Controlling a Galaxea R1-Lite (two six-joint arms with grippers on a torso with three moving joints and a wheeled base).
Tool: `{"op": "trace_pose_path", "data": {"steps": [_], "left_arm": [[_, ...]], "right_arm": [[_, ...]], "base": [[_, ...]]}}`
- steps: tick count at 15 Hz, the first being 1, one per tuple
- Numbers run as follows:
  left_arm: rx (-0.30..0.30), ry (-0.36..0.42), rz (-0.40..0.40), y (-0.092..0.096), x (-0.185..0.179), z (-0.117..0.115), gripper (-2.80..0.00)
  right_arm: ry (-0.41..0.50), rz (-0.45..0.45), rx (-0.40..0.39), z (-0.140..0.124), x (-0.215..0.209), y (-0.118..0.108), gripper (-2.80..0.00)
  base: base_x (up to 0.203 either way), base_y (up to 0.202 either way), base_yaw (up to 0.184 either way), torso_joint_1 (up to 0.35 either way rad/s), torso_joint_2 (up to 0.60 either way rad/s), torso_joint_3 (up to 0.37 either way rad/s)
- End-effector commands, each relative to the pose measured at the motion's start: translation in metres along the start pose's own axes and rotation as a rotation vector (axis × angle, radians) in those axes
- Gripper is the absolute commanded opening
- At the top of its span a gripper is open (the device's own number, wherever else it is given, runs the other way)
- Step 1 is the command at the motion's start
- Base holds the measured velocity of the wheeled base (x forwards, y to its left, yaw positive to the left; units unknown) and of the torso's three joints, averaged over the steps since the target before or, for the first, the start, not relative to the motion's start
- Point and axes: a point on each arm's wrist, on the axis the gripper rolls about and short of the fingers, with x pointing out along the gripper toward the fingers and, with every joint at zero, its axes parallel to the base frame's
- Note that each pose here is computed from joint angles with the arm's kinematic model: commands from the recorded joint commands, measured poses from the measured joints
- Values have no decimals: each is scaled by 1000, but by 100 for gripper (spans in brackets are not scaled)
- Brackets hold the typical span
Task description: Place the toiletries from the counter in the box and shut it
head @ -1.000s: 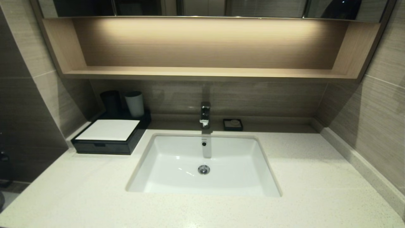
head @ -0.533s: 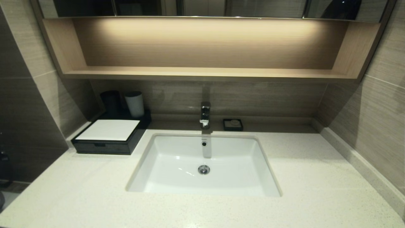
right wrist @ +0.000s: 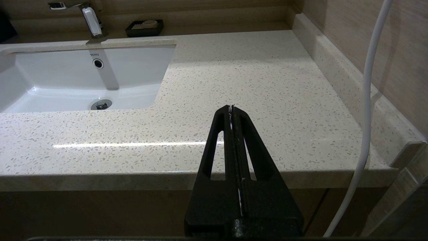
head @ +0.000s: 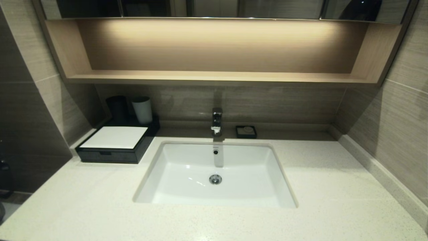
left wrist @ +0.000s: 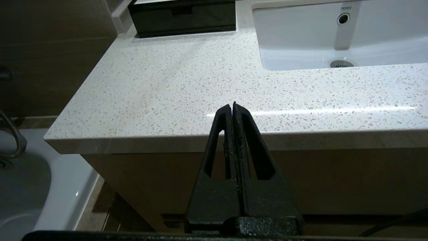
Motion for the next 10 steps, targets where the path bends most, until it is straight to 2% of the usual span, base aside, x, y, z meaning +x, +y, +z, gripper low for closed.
{"op": "trace_pose_path", "data": {"steps": [1,2,4,7,10], "left_arm": [[-9,-24,1,0,-1,-2,-280],[-15,-38,5,0,1,-3,-280],[-19,-157,19,0,3,3,-280],[-27,-119,21,0,5,-3,-280],[-75,-121,22,0,5,-2,-280]], "right_arm": [[1,0,0,0,0,0,-280],[1,1,0,0,0,0,-280],[1,1,0,0,0,0,-280],[1,0,0,0,0,0,-280],[-1,0,0,0,0,0,-280]], "base": [[0,0,0,0,0,0],[0,0,0,0,0,0],[0,0,0,0,0,0],[0,0,0,0,0,0],[0,0,0,0,0,0]]}}
